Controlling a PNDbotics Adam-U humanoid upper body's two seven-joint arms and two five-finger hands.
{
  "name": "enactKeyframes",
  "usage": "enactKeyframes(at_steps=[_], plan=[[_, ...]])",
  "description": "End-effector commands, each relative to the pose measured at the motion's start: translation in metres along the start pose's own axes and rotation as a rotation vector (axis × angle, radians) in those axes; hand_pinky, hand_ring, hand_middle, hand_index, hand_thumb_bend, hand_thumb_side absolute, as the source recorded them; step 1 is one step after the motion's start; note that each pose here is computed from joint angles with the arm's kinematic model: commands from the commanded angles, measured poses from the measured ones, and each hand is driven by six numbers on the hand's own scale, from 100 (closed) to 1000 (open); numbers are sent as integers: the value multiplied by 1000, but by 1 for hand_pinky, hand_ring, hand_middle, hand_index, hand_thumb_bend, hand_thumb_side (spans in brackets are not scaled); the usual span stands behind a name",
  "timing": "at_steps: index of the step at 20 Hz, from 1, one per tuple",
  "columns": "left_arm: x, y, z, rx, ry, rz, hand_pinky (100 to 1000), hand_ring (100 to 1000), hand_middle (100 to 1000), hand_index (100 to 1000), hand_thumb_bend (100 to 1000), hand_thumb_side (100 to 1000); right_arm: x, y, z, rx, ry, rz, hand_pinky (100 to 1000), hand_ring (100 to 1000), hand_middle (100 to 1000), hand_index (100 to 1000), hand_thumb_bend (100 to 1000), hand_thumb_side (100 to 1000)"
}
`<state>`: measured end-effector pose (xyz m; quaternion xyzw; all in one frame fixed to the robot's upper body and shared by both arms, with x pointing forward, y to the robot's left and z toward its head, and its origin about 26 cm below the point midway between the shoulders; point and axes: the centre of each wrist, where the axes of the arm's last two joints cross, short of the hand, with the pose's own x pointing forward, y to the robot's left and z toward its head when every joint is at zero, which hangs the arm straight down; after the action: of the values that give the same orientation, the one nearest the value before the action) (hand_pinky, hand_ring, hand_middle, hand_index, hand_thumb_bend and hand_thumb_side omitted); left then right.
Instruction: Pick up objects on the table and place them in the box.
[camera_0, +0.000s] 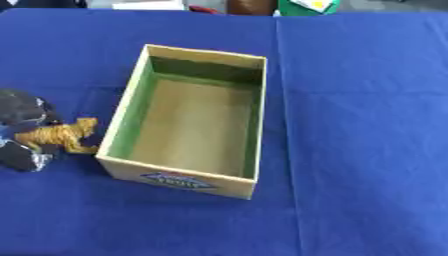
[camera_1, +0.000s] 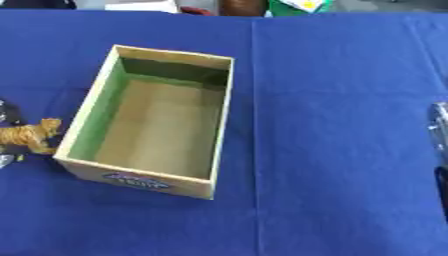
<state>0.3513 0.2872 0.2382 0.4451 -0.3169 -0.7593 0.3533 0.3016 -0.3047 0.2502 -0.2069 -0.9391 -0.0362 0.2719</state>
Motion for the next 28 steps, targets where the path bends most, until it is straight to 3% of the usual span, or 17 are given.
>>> enactKeyframes(at_steps=[1, 2, 4, 5, 6, 13, 21, 28], plan=[[-11, 9, 13, 96, 85, -34, 319, 508, 572, 718, 100, 583, 6, -2, -5, -3, -26, -2, 815, 678, 758, 854, 100, 995], [-11, 9, 14, 122, 100, -43, 314, 503, 566, 713, 100, 540, 6, -2, -5, -3, -27, -3, 814, 678, 758, 854, 100, 993], [-10, 8, 13, 149, 115, -56, 314, 503, 566, 713, 100, 540, 6, -2, -5, -4, -27, -3, 814, 678, 758, 854, 100, 993], [-11, 9, 14, 171, 130, -64, 227, 428, 472, 611, 100, 535, 6, -2, -4, -5, -27, -5, 815, 678, 756, 856, 100, 995], [-11, 9, 14, 193, 144, -73, 221, 422, 462, 596, 100, 534, 5, -2, -4, -6, -27, -5, 815, 678, 756, 856, 100, 996], [-19, 20, 28, 329, 255, -151, 206, 408, 456, 592, 100, 499, 5, -4, -4, -10, -28, -2, 815, 679, 755, 855, 100, 999], [-13, 78, 66, 631, 335, -253, 210, 392, 455, 604, 100, 432, 5, -5, -4, -11, -29, 5, 815, 680, 756, 855, 100, 999], [21, 136, 74, 910, 194, -187, 186, 363, 422, 576, 100, 422, 5, -4, -4, -9, -29, 0, 815, 682, 757, 855, 100, 999]])
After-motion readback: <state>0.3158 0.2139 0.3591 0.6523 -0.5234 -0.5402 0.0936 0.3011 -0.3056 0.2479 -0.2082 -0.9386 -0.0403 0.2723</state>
